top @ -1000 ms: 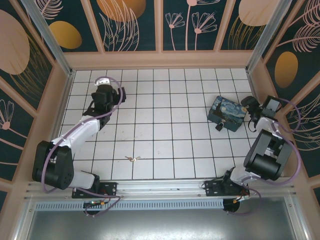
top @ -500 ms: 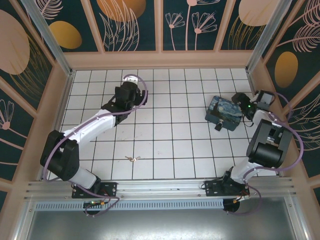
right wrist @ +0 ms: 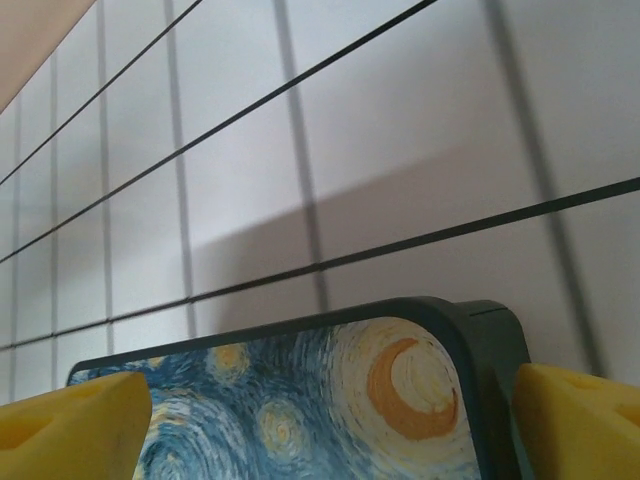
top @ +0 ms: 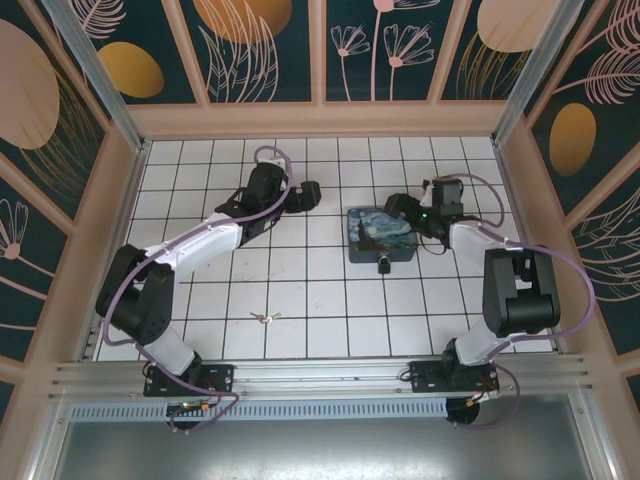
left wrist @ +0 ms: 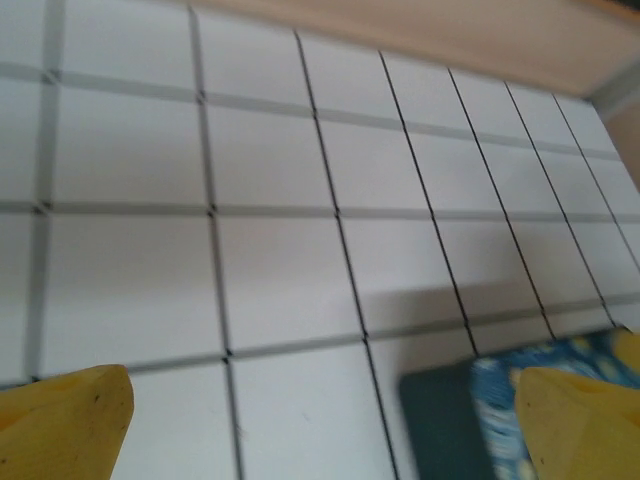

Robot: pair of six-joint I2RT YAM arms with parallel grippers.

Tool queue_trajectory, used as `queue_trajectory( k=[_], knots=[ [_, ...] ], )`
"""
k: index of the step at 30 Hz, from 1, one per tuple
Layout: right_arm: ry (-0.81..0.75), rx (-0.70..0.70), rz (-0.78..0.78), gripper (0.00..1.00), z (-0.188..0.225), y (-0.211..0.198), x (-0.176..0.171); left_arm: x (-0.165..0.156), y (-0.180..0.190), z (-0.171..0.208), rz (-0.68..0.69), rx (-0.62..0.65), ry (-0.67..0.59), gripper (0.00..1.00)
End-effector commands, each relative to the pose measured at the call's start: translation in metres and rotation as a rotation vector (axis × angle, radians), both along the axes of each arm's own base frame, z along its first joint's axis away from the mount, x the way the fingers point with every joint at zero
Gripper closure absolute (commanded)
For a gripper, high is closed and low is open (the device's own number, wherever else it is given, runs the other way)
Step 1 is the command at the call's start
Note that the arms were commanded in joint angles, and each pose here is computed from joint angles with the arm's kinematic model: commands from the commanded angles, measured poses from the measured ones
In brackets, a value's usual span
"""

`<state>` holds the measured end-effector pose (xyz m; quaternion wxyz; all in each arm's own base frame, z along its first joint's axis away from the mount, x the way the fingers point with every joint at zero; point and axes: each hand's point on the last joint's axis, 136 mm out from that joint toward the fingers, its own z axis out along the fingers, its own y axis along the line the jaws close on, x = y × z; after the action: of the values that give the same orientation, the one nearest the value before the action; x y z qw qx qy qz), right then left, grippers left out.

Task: Unlock a padlock with a key

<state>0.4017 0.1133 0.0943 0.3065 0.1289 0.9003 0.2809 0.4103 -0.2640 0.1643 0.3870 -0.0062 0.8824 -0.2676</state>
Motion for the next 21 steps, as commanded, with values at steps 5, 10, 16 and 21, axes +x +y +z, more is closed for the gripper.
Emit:
queue_trajectory(
  k=[5,10,16,21],
  knots=[
    [0.01,-0.006,-0.042,0.07,0.007,-0.006,-0.019,-0.049,-0.05,-0.03,-0.207,-0.199,0.244,0.02],
    [0.066,-0.011,-0.024,0.1,-0.017,0.001,-0.053,-0.078,-0.068,-0.049,-0.314,-0.316,0.398,0.02],
    [0.025,0.023,0.037,0.1,-0.01,0.036,-0.071,-0.081,-0.07,-0.062,-0.303,-0.344,0.444,0.02],
    [0.018,0.043,0.062,0.11,-0.009,0.071,-0.076,-0.06,-0.062,-0.064,-0.263,-0.346,0.451,0.01]
  ],
)
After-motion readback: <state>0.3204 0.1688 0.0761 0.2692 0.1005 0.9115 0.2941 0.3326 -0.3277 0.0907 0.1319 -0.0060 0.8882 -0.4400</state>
